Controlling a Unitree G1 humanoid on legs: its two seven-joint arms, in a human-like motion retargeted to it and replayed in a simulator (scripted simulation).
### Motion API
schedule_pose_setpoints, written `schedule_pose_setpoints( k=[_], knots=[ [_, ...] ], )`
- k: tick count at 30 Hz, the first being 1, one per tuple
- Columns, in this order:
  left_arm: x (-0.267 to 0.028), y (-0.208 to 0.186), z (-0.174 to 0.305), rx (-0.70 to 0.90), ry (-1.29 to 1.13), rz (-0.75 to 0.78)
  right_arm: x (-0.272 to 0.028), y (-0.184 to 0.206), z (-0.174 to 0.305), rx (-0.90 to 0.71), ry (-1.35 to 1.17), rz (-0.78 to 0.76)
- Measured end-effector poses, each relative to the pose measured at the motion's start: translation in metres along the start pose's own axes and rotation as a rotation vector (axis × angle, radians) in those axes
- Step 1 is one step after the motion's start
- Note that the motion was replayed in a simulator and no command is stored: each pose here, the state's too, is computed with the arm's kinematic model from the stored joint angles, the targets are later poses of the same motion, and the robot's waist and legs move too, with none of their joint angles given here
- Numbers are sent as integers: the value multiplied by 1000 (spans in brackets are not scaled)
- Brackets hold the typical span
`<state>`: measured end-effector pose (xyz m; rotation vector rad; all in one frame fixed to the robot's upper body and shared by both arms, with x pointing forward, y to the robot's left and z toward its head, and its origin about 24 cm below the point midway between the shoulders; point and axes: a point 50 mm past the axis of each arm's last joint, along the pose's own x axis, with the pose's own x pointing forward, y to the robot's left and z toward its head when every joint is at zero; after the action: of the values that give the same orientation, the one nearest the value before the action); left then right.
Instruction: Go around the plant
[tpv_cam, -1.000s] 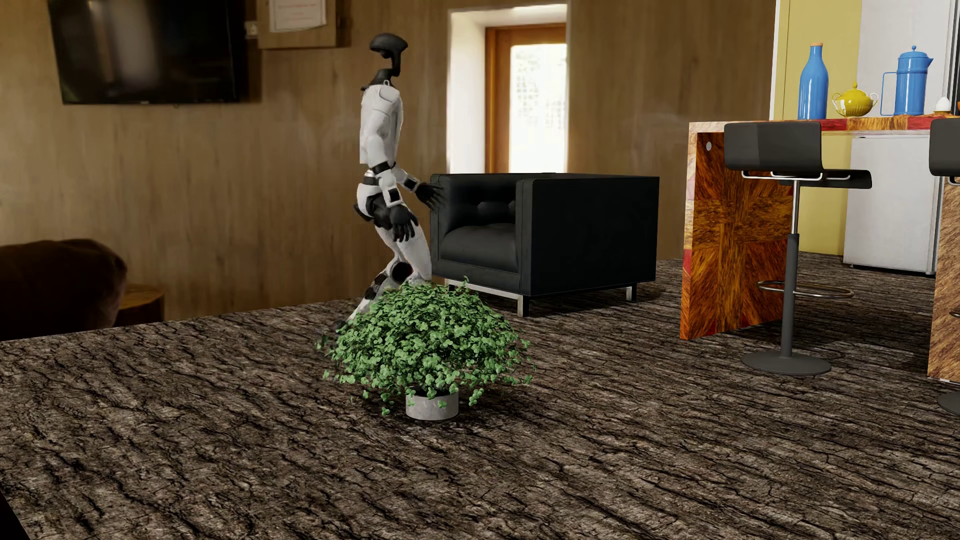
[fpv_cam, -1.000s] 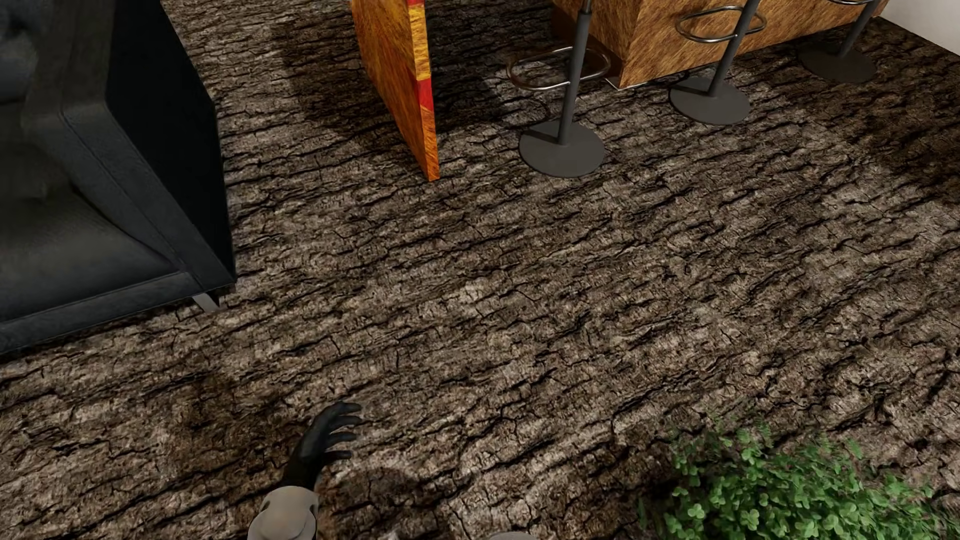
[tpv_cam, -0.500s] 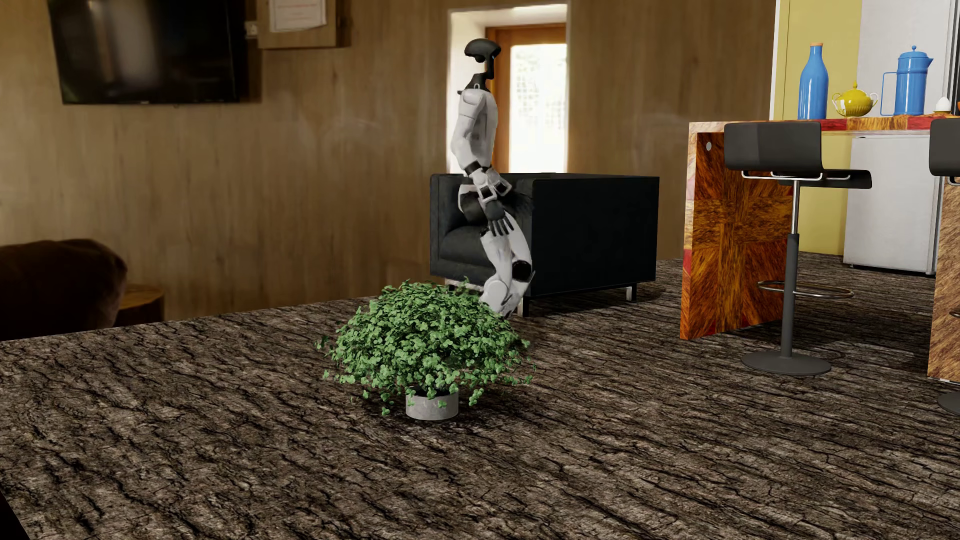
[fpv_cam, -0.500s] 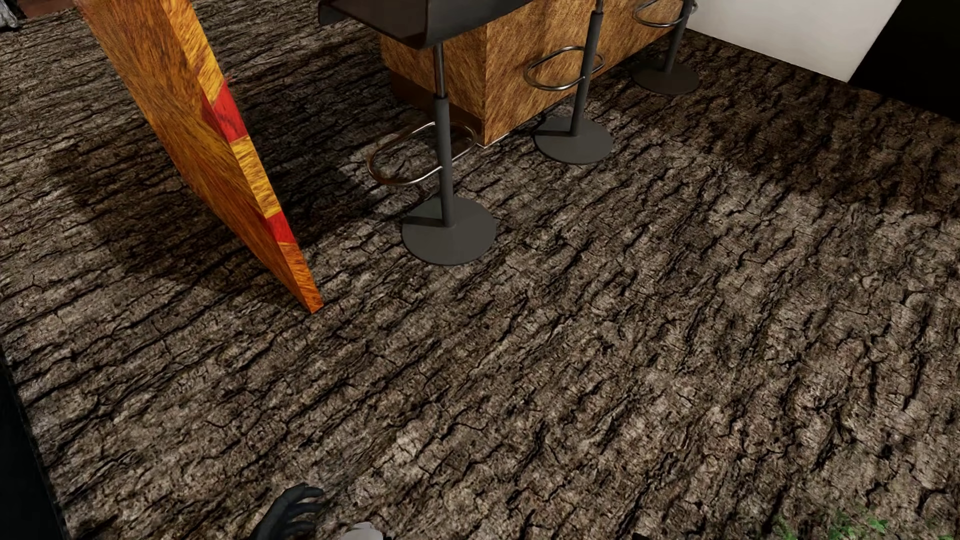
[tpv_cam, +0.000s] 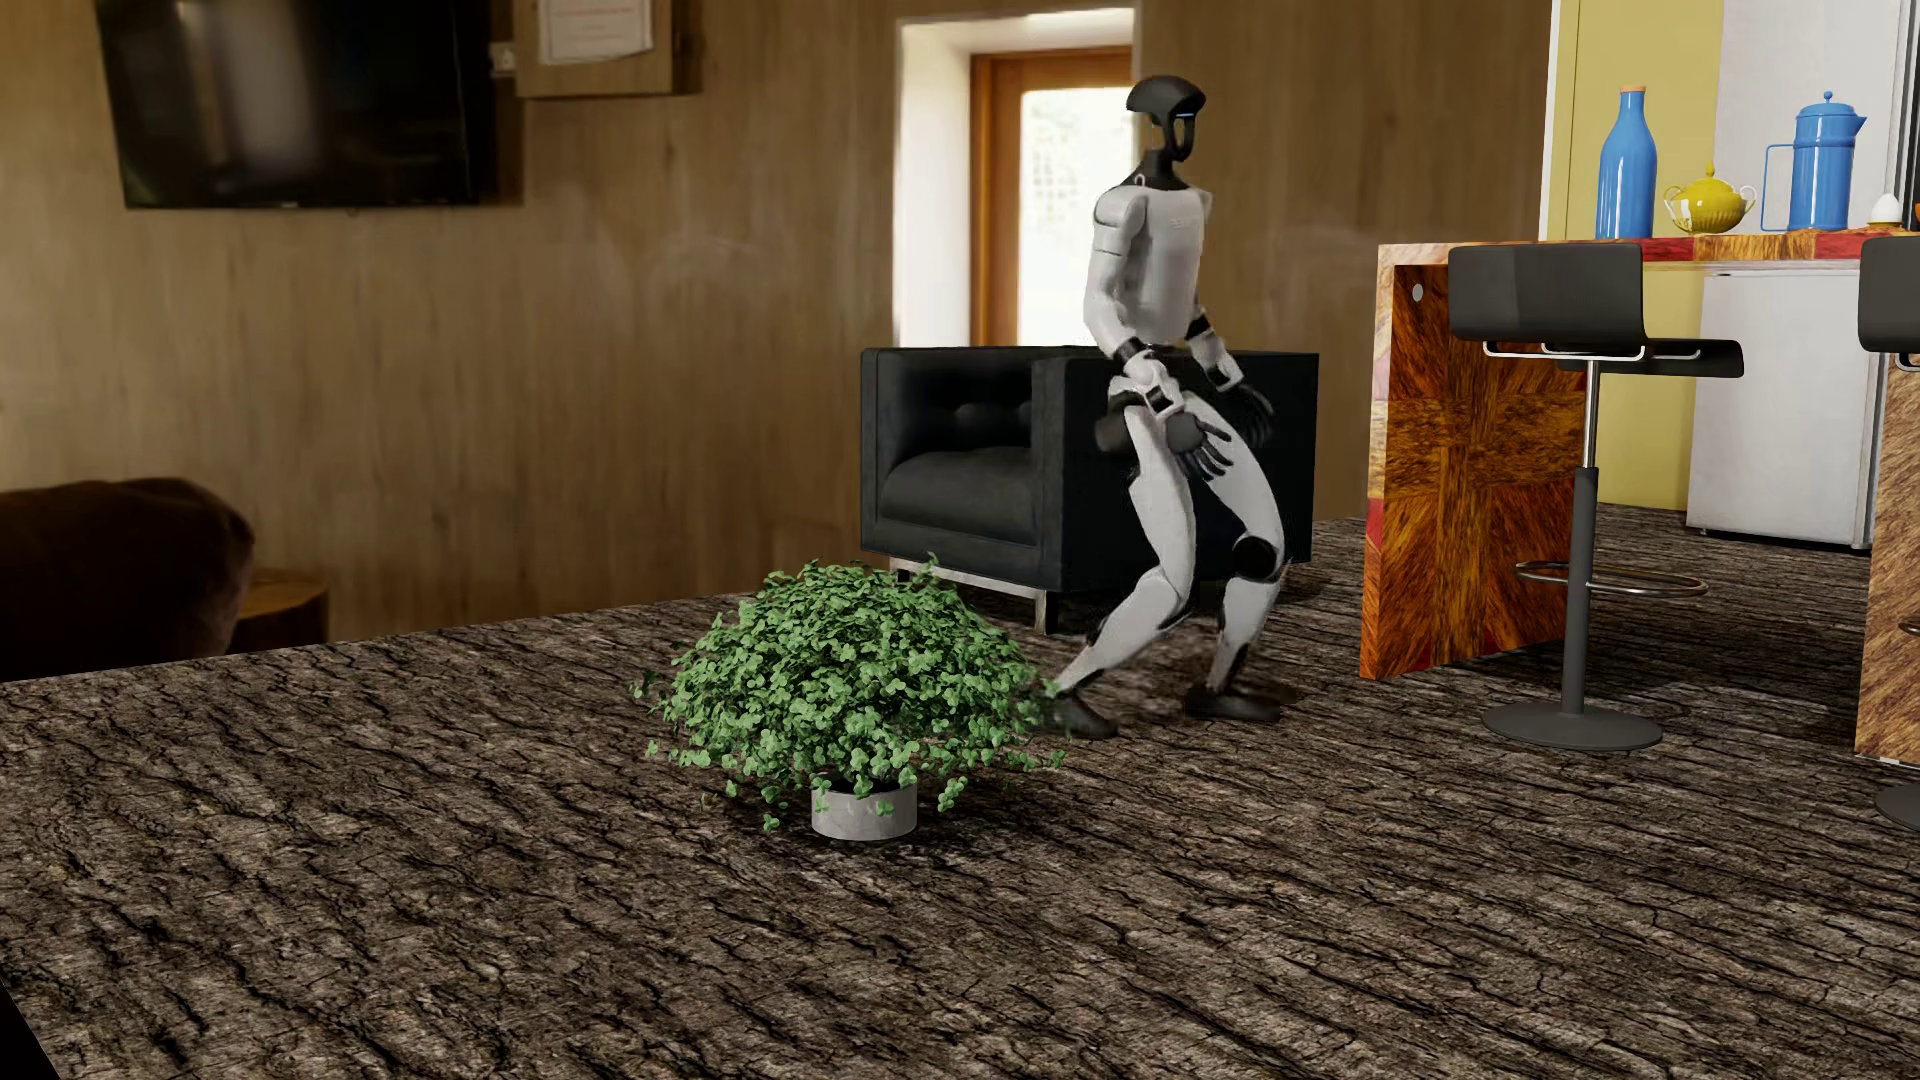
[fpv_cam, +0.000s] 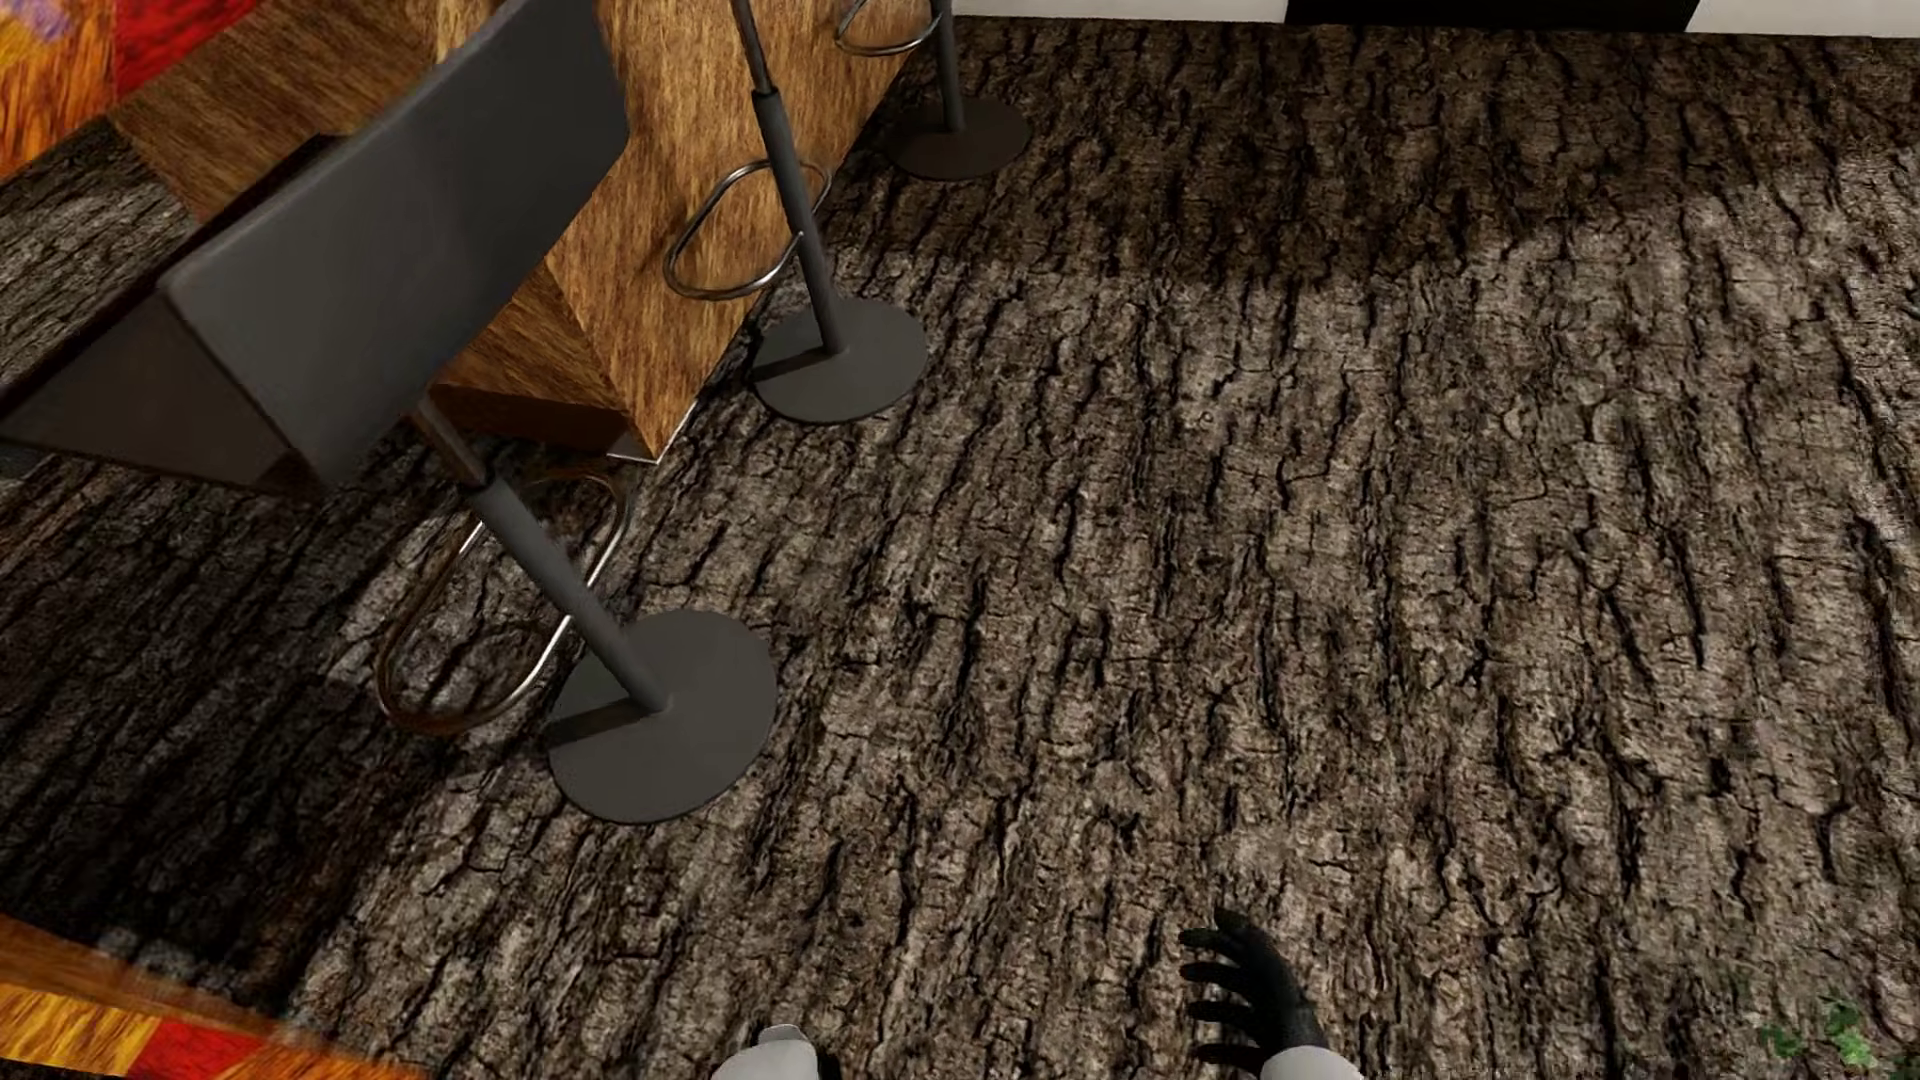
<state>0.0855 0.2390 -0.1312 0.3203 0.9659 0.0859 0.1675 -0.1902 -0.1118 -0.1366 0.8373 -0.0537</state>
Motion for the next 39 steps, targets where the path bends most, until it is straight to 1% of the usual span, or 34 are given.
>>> schedule_pose_setpoints(
  k=[1,3,4,5,6,7,8,9,10,11,12,13,14,15,16,17,18,19,20,21,22,23,24,25,26,28,30,31,32,34,35,36,38,39],
  knots=[
    [8,8,26,-19,-73,45,-2,7,-12,-5,20,63],
    [18,8,94,-90,-288,124,-23,-11,-58,10,118,84],
    [17,-6,130,-130,-405,122,-33,-21,-73,-4,165,57],
    [14,-27,157,-168,-496,91,-47,-22,-100,-38,257,32],
    [12,-44,153,-136,-512,41,-59,-19,-130,-86,386,14],
    [11,-51,139,-134,-486,15,-60,-22,-137,-83,439,-37],
    [9,-46,122,-105,-456,3,-52,-14,-120,-22,391,-78],
    [8,-32,99,-57,-404,7,-36,-5,-91,18,310,-88],
    [9,-14,70,-16,-331,22,-22,-1,-59,59,221,-88],
    [10,9,48,43,-250,50,-13,4,-48,92,198,-56],
    [13,21,49,25,-217,93,-15,3,-53,106,201,-13],
    [12,12,57,-27,-216,95,-15,-1,-53,101,189,24],
    [14,-9,77,-70,-244,62,-18,-10,-54,124,172,23],
    [18,-20,105,-123,-300,44,-27,-15,-64,89,176,26],
    [22,-27,129,-168,-353,23,-37,-14,-91,40,257,38],
    [23,-36,138,-217,-389,-4,-38,1,-104,-48,316,97],
    [21,-29,128,-184,-395,-7,-28,-1,-86,-119,275,84],
    [19,-15,110,-144,-363,10,-19,-4,-62,-148,199,42],
    [21,-3,87,-127,-281,36,-14,-8,-38,-114,117,-26],
    [19,11,64,-92,-203,68,-13,-3,-33,-133,88,-32],
    [16,17,56,-80,-165,90,-13,-8,-36,-149,82,-41],
    [14,5,61,-73,-173,72,-13,-12,-33,-122,58,-48],
    [17,-20,74,-71,-189,10,-13,-13,-43,-172,83,-21],
    [18,-33,79,-72,-195,-28,-11,-16,-44,-238,84,12],
    [17,-27,76,-85,-199,-24,-9,-16,-34,-213,42,16],
    [19,-13,92,-108,-261,-31,-14,0,-33,-102,-18,51],
    [19,-2,82,-98,-280,-26,-17,2,-13,-44,-115,66],
    [18,5,73,-79,-276,-5,-18,3,-15,-23,-109,79],
    [14,1,81,-101,-322,5,-17,2,-25,-32,-56,99],
    [13,-29,100,-139,-374,-39,-18,-25,-56,-30,120,34],
    [12,-28,89,-90,-339,-42,-14,-22,-48,-46,130,36],
    [11,-19,71,-61,-272,-28,-12,-17,-39,-20,120,38],
    [12,-10,55,-16,-163,-36,-14,-10,-47,6,155,53],
    [12,-12,53,-27,-145,-55,-17,-9,-53,11,164,61]
  ],
)
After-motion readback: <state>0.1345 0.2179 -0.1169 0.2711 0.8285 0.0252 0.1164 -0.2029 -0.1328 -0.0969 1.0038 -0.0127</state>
